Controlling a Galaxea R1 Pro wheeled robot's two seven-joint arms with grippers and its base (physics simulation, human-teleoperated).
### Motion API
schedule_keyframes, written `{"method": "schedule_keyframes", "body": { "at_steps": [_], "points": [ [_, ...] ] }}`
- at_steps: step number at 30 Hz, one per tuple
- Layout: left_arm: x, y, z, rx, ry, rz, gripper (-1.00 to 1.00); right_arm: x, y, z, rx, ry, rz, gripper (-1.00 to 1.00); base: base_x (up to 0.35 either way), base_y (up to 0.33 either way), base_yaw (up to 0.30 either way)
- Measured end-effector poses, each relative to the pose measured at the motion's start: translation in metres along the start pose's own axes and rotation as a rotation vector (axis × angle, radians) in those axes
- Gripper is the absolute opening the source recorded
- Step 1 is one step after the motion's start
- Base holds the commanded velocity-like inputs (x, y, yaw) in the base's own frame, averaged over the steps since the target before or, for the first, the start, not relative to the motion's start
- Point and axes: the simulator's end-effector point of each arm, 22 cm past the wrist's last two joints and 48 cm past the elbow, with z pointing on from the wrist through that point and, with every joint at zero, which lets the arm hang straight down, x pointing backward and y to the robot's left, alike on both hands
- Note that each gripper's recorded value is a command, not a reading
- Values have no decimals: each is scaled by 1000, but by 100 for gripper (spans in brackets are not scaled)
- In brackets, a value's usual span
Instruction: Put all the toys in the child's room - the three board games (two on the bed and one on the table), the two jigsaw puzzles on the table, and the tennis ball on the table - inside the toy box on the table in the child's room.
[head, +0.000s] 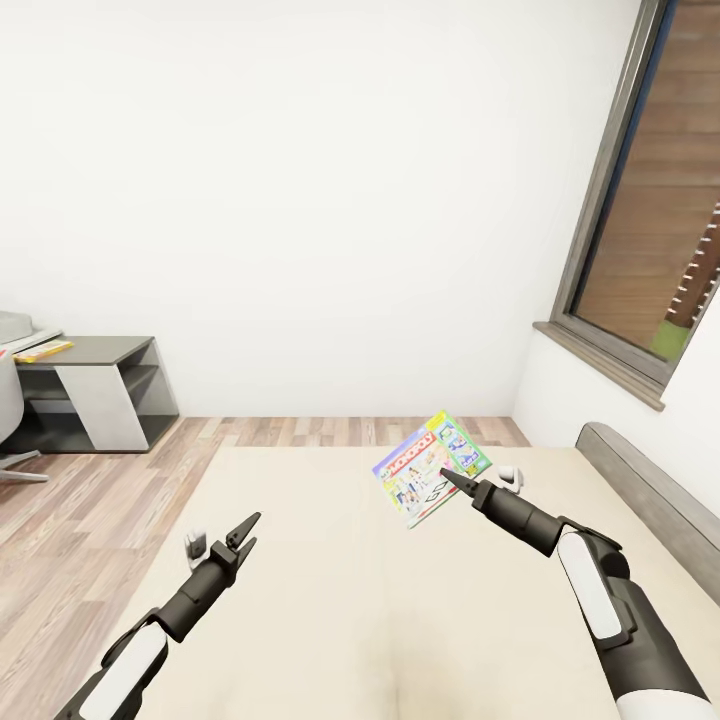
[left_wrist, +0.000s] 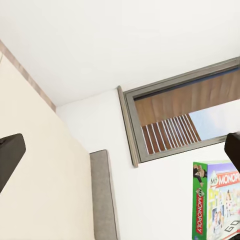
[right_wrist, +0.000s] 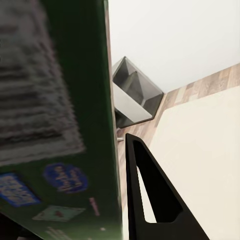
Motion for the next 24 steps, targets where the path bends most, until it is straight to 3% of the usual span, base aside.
{"method": "schedule_keyframes", "body": {
  "at_steps": [13,24],
  "points": [
    [-1,-1,0,4,-2,0,100,0,0,0,1,-2,-1,-100,0,8,1],
    [-1,-2,-1,8,-2,1,100,-1,0,0,0,-4,-4,-100,0,164,0]
  ]
}}
